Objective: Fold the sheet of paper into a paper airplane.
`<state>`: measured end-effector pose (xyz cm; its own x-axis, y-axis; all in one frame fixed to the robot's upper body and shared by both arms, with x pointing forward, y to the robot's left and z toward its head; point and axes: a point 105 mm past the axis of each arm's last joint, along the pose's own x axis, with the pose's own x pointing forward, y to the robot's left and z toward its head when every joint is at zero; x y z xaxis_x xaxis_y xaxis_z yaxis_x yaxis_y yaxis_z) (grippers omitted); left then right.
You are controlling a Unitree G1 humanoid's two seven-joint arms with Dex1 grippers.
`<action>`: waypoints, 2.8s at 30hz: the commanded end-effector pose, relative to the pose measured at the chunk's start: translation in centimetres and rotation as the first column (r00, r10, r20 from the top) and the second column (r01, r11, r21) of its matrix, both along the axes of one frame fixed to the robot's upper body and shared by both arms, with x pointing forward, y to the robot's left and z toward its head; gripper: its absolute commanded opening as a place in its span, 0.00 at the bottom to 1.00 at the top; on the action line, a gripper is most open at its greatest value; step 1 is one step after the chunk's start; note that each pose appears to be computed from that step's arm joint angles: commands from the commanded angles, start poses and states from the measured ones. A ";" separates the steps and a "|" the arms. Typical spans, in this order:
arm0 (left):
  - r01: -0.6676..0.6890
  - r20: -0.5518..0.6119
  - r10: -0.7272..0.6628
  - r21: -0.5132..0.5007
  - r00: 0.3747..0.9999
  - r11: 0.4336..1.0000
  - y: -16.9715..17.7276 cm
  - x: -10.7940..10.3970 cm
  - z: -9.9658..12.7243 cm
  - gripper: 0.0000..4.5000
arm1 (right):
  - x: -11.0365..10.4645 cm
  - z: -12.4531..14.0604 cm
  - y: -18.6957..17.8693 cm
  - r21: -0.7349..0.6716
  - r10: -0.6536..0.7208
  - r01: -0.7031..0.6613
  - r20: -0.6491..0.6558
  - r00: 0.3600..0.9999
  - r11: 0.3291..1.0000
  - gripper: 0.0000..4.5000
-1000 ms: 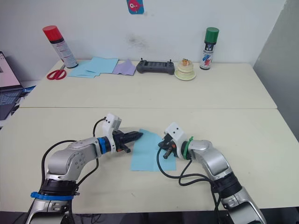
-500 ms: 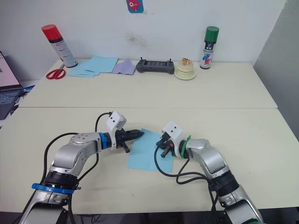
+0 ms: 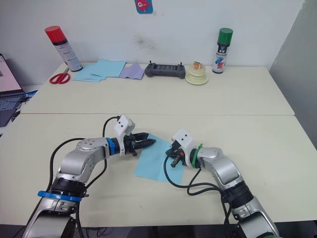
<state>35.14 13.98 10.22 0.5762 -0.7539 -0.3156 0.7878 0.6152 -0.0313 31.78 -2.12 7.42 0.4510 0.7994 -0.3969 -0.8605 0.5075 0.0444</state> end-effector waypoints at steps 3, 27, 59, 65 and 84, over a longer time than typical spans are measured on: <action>0.009 0.050 -0.009 0.002 0.999 1.000 0.0 0.5 1.3 0.42 | 0.0 -0.3 -0.2 -0.010 -0.012 0.012 -0.006 1.000 1.000 0.00; 0.254 0.241 -0.318 0.264 0.917 0.931 -2.7 -2.4 1.0 0.01 | -0.2 -0.7 0.1 0.001 -0.028 0.028 -0.023 0.999 1.000 0.00; 0.172 0.333 -0.331 0.427 0.883 0.888 -2.5 -4.1 -1.3 0.01 | -0.6 -0.7 0.3 0.027 -0.053 0.055 -0.044 0.998 0.998 0.00; 0.149 0.335 -0.312 0.433 0.889 0.889 -2.1 -3.7 -1.3 0.01 | -0.7 -0.7 0.4 0.030 -0.057 0.058 -0.045 0.997 0.998 0.00; 0.187 0.289 -0.340 0.450 0.895 0.873 -2.5 -4.6 -2.3 0.01 | -1.0 -0.8 0.5 0.032 -0.054 0.056 -0.048 0.997 0.998 0.00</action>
